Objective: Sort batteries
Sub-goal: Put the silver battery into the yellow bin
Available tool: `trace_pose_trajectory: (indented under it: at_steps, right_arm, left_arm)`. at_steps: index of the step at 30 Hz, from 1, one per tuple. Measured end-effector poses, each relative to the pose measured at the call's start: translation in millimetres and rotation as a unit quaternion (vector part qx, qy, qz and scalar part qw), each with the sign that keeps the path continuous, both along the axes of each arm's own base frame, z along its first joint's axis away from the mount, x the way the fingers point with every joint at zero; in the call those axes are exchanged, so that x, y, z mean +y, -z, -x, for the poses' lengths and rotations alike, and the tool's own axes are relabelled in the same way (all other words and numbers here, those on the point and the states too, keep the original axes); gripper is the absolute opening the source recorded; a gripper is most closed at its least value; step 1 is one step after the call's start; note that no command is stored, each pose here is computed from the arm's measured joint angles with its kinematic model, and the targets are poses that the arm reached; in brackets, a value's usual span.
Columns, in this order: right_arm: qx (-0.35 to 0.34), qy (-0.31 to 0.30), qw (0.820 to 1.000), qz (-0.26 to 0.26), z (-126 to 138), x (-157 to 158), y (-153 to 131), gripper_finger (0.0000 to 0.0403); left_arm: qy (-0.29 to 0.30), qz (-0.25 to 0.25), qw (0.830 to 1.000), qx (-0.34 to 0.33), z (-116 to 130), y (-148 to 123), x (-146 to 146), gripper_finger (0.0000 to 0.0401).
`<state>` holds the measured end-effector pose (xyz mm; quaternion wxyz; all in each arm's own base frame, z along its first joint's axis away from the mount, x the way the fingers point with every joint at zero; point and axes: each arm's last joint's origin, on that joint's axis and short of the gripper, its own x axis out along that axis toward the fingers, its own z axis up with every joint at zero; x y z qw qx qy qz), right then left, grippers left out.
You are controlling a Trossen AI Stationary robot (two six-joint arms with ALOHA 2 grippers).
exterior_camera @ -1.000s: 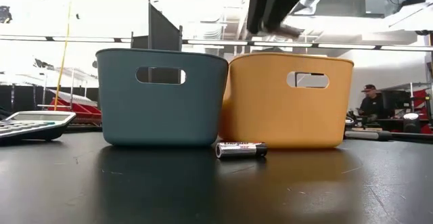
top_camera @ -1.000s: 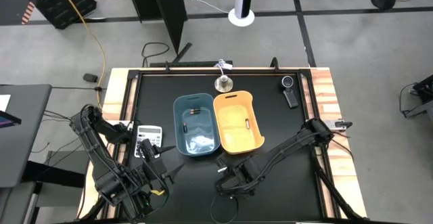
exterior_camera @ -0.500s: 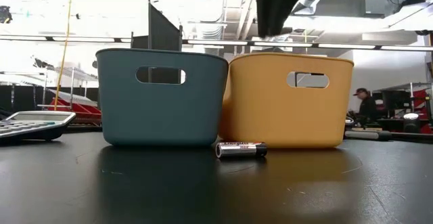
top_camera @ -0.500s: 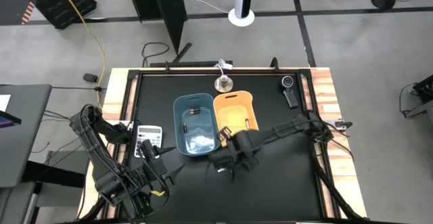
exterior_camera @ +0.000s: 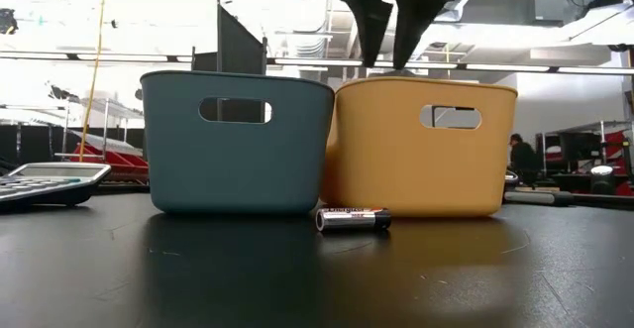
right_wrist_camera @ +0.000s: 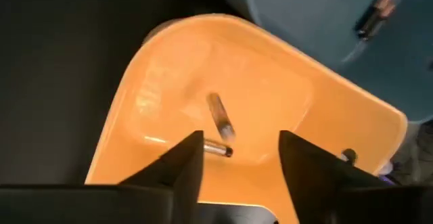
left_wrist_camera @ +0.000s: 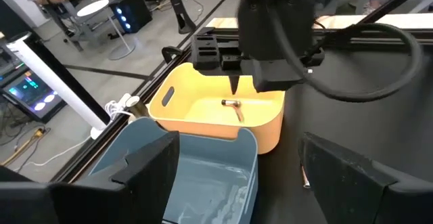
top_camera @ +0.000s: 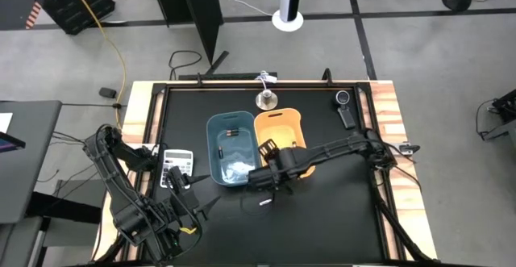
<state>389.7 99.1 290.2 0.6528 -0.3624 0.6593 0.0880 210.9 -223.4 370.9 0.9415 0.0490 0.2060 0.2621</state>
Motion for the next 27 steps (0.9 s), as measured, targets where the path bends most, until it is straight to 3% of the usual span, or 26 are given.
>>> trace_pose_trajectory:
  at_steps: [7,13,27]
  right_arm:
    - [-0.095,-0.035,0.994,-0.033,0,49,-13,0.0236]
    - [-0.166,-0.045,0.972,-0.161,-4,91,-11,0.0224]
    - [-0.168,0.045,0.968,-0.182,-10,84,83,0.0211]
  left_arm:
    - [0.002,-0.004,1.0,0.003,0,0,0,0.0295]
    - [0.002,-0.004,1.0,0.003,0,0,0,0.0295]
    - [0.002,0.0,1.0,0.004,0,0,0,0.0295]
